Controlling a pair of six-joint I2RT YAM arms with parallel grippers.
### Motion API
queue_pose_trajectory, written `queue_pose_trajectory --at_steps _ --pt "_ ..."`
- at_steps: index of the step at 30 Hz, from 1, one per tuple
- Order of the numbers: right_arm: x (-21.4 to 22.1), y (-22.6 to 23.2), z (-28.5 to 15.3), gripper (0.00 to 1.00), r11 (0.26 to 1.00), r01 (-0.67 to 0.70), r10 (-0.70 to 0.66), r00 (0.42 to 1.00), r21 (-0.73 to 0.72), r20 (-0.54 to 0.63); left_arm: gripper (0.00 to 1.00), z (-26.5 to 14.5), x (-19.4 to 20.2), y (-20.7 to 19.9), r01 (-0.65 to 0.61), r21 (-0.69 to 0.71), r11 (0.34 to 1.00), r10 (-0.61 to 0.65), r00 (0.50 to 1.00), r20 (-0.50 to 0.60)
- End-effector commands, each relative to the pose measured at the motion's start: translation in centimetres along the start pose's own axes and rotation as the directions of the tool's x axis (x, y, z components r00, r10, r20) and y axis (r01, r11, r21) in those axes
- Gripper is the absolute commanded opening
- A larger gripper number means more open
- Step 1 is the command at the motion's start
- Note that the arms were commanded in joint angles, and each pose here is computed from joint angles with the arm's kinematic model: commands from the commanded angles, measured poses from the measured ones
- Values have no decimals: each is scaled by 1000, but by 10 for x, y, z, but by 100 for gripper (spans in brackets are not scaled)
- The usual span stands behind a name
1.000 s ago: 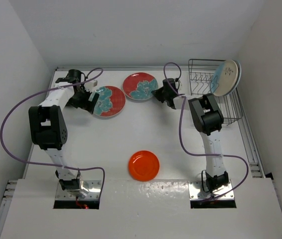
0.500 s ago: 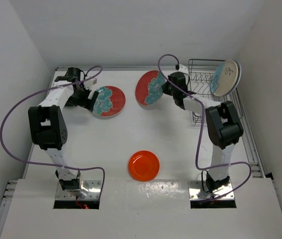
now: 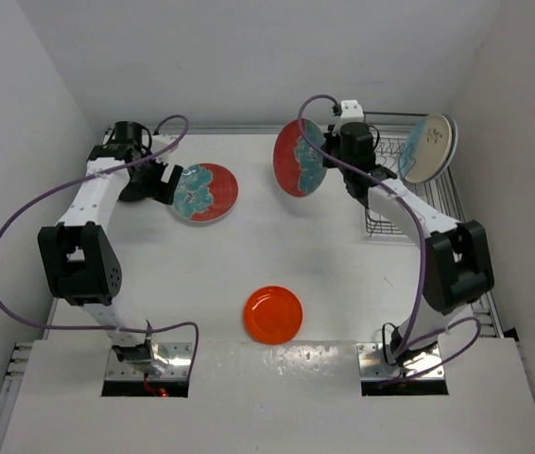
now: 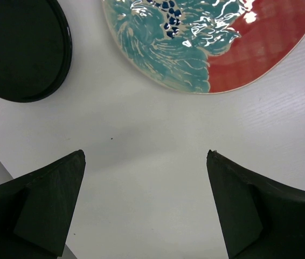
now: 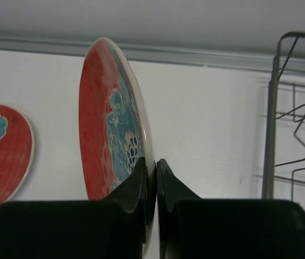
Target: Load the plates into the dish rack
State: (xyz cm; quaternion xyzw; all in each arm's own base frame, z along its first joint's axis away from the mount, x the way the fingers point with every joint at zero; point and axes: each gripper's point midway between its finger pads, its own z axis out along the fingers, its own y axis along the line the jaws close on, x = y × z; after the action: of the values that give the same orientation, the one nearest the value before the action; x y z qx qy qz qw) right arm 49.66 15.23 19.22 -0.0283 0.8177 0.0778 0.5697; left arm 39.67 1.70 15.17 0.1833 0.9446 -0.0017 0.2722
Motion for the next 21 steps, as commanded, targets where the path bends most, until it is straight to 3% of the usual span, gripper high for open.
queue_pose_trajectory --at_steps 1,10,16,21 --pt "-165 4 -64 0 999 -26 36 901 -30 431 100 -12 -1 -2 -13 14 1000 13 999 37" --pt "-251 -108 -153 0 949 -41 -160 793 313 588 100 -10 -6 0 -46 18 999 45 998 50" --pt "-266 -175 -186 0 845 29 -355 776 533 521 100 -1 -1 1 -34 35 999 33 999 29" --pt "-262 -228 -172 0 766 74 -432 795 639 426 100 7 7 9 -12 29 1000 12 1000 -1"
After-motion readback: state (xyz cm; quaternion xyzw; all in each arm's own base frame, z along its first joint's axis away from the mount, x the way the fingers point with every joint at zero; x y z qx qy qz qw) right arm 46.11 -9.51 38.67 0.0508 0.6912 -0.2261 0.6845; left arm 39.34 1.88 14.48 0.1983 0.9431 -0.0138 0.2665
